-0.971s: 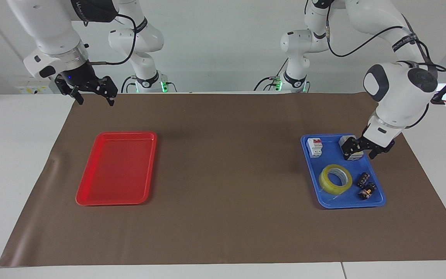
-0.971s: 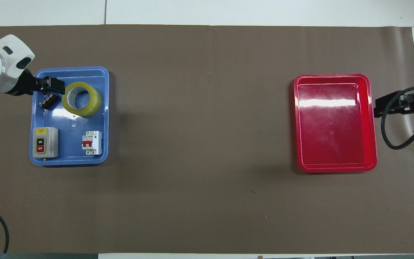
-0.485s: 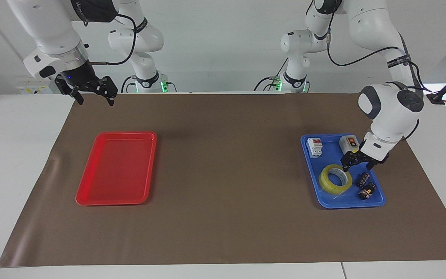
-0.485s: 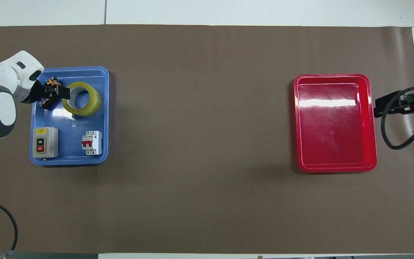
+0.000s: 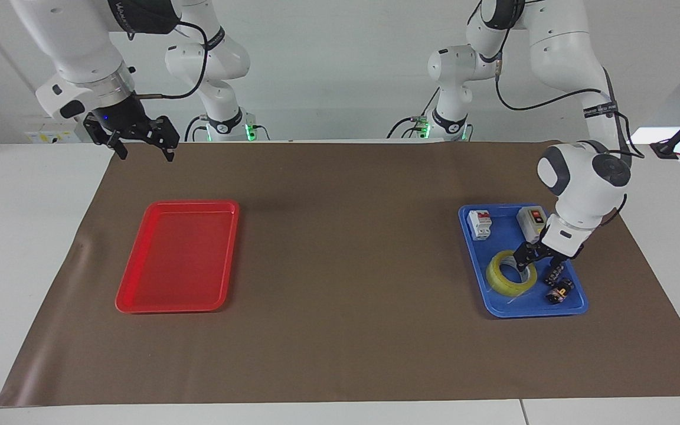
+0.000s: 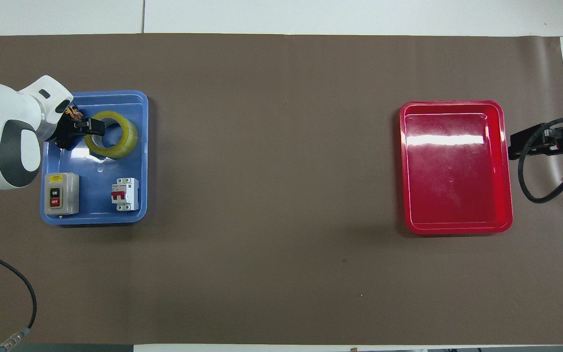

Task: Place and move tape with both arms
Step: 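Reach the left gripper down into the yellow tape roll's hole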

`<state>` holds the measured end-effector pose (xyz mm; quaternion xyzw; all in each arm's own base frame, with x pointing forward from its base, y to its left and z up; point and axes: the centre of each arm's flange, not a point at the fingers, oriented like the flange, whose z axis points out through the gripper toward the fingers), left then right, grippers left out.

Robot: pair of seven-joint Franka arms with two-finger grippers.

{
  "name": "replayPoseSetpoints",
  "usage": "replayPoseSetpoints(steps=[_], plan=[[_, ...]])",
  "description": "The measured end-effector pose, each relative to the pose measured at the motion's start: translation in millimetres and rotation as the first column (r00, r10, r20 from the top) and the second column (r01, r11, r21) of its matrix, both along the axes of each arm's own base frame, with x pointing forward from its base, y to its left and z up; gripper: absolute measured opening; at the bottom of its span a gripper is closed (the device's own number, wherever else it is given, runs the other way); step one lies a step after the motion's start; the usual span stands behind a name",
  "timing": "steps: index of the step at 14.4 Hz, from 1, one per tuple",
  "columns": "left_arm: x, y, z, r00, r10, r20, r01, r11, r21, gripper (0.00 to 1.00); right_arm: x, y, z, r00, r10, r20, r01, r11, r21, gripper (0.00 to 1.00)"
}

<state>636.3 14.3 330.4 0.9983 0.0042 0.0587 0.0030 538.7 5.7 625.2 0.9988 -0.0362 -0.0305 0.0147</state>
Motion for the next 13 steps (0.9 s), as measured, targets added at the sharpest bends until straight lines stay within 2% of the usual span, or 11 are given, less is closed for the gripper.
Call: replayPoseSetpoints(steps=[3,4,7,9,13], plan=[[3,-1,-11,1.000,0.029,0.007,-0.029,1.000,-0.004,0.91,0.0,0,0,1.000,0.000,0.000,0.000,1.000,0.000,1.00],[3,-1,-12,0.999,0.032,0.006,-0.032,0.999,-0.005,0.84,0.0,0,0,1.000,0.000,0.000,0.000,1.000,0.000,1.00],[1,-4,-13,1.000,0.031,-0.007,-0.031,1.000,-0.006,0.44,0.0,0,0,1.000,0.000,0.000,0.000,1.000,0.000,1.00],[-2,-7,-14,0.999,0.027,-0.042,-0.027,1.000,-0.006,0.22,0.0,0,0,1.000,0.000,0.000,0.000,1.000,0.000,1.00],[-15,-5,17,0.993,0.029,-0.115,-0.030,1.000,-0.003,0.21,0.0,0,0,1.000,0.000,0.000,0.000,1.000,0.000,1.00]])
